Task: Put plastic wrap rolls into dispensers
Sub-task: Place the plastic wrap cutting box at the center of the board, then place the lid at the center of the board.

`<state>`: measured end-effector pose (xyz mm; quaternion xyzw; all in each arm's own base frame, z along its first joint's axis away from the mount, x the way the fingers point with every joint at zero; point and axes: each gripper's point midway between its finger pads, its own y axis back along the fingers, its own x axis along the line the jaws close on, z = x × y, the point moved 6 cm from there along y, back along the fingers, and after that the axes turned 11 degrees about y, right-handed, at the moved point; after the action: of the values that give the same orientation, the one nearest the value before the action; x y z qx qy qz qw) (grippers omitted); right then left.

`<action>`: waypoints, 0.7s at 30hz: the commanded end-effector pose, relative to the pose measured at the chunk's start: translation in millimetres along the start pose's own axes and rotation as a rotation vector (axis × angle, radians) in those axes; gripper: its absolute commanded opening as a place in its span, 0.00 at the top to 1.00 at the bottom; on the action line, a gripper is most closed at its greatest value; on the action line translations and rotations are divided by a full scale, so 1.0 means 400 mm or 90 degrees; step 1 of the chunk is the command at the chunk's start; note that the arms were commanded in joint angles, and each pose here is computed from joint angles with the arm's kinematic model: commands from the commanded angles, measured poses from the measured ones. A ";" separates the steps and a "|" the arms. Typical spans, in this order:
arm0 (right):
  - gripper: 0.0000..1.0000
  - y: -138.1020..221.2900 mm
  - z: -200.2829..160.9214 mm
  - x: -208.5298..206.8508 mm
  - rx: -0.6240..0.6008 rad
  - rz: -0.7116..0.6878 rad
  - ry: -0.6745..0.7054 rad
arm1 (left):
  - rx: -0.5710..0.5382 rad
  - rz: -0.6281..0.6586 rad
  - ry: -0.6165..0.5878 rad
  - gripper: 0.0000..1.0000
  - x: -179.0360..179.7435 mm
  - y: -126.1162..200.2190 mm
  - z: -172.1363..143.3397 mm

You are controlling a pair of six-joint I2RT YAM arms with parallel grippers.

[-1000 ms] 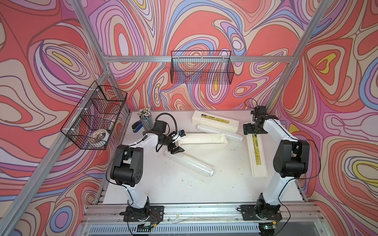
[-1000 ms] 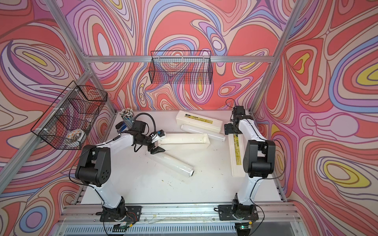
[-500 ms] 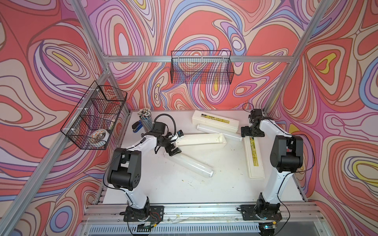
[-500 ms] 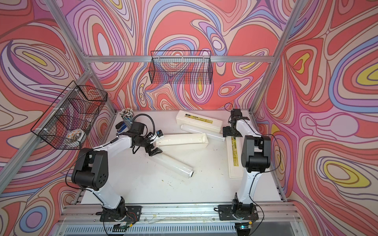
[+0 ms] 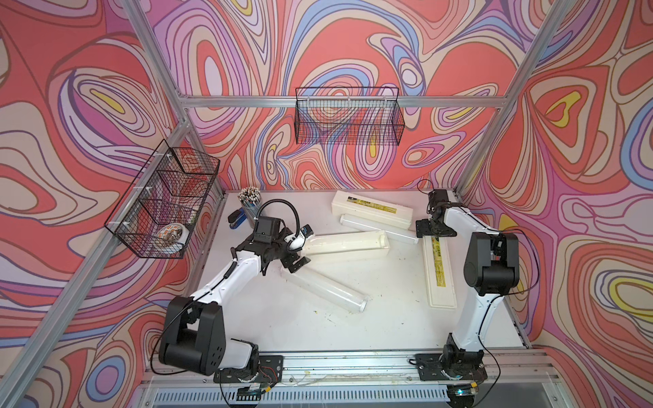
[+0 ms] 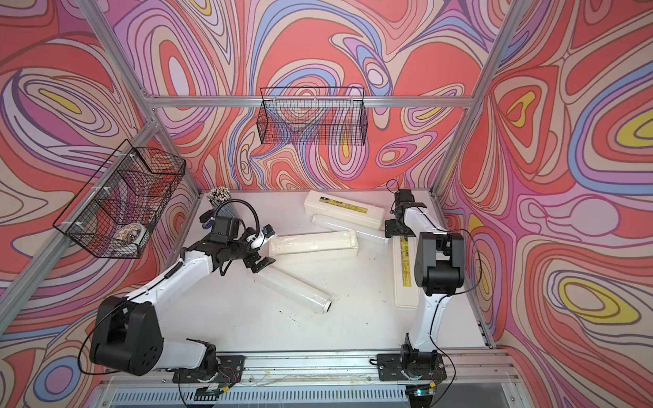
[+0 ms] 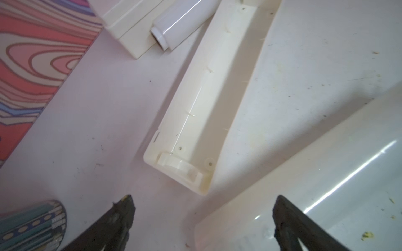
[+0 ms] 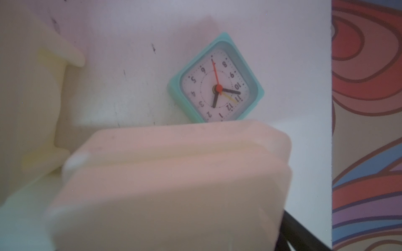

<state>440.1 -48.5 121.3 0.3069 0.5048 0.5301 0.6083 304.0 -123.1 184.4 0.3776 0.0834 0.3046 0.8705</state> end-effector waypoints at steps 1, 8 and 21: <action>0.02 0.035 0.023 -0.004 -0.050 -0.007 0.010 | 0.030 -0.097 -0.129 0.00 -0.104 0.017 -0.033; 0.02 0.030 0.031 0.021 -0.057 0.051 0.006 | 0.097 -0.169 -0.248 0.00 -0.223 -0.008 -0.079; 0.02 0.001 0.010 0.009 0.010 0.009 0.004 | 0.220 -0.249 -0.359 0.00 -0.320 -0.136 -0.121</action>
<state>441.6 -42.1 122.2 0.3140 0.4990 0.5505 0.5910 208.0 -195.1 96.9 0.5567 -0.0212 0.0131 0.8303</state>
